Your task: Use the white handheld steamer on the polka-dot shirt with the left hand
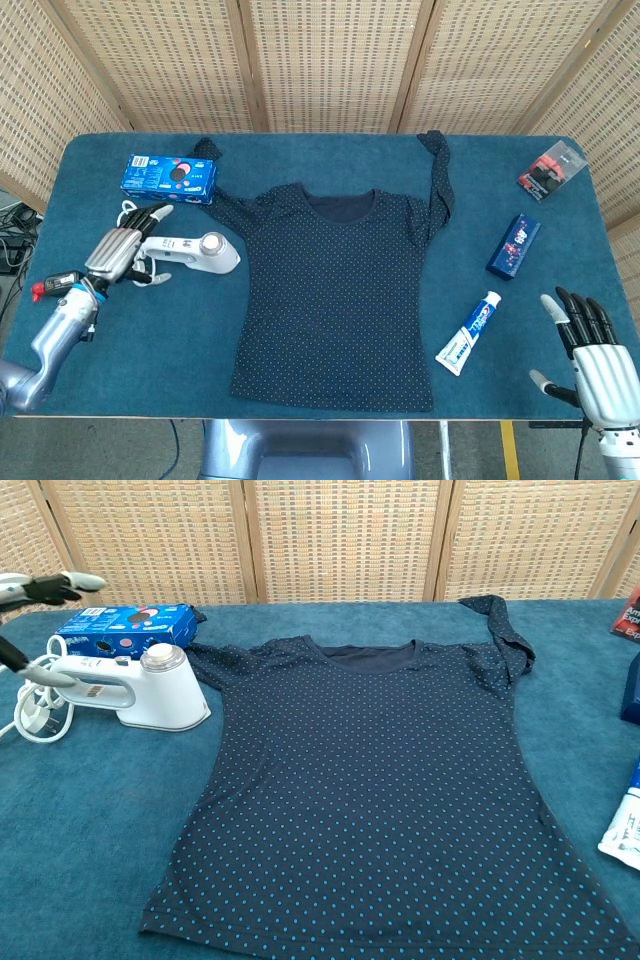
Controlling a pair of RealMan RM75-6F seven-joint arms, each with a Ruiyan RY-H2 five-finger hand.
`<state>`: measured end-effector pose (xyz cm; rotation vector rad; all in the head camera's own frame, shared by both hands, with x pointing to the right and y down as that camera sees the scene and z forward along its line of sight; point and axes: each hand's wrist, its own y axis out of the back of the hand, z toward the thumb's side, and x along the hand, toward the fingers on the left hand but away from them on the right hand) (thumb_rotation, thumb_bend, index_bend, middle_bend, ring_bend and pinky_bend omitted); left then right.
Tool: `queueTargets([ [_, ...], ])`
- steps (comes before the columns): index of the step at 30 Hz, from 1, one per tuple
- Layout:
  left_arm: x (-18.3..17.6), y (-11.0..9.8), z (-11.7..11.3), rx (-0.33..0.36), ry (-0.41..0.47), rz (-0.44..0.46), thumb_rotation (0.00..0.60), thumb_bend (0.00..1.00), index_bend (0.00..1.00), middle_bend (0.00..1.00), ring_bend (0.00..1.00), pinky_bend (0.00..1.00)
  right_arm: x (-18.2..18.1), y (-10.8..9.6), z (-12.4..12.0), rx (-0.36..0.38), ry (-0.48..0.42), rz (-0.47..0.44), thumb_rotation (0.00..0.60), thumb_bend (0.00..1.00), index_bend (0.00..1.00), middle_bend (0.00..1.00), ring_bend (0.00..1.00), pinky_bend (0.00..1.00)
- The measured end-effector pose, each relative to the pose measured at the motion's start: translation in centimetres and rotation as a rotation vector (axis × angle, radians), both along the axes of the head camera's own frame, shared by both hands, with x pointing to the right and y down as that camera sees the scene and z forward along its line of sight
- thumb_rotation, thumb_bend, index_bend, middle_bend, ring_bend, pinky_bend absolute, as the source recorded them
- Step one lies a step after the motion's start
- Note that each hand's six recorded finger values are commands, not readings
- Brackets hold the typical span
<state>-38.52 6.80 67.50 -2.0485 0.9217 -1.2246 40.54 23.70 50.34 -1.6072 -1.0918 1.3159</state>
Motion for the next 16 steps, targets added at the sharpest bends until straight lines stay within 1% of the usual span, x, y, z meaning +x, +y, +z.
queueTargets([
  [3, -0.9, 1.0, -1.4, 0.042, -0.030, -0.002, 0.600, 0.00, 0.00, 0.00, 0.00, 0.00, 0.2, 0.0, 0.0, 0.002, 0.008, 0.001, 0.600, 0.00, 0.00, 0.00, 0.00, 0.00],
  [9, -2.1, 4.7, -5.0, 0.137, -0.084, -0.048, 0.600, 0.00, 0.00, 0.00, 0.00, 0.00, 0.6, 0.1, 0.3, -0.005, 0.042, 0.000, 0.600, 0.00, 0.00, 0.00, 0.00, 0.00],
  [11, -2.6, 6.3, -6.4, 0.162, -0.114, -0.079, 0.600, 0.00, 0.00, 0.00, 0.00, 0.00, 0.8, 0.0, 0.4, -0.003, 0.051, 0.004, 0.600, 0.00, 0.00, 0.00, 0.00, 0.00],
  [16, -4.3, 10.4, -9.6, 0.194, -0.193, -0.183, 0.600, 0.00, 0.00, 0.00, 0.00, 0.00, 0.9, -0.1, 0.1, 0.012, 0.051, 0.012, 0.600, 0.00, 0.00, 0.00, 0.00, 0.00],
])
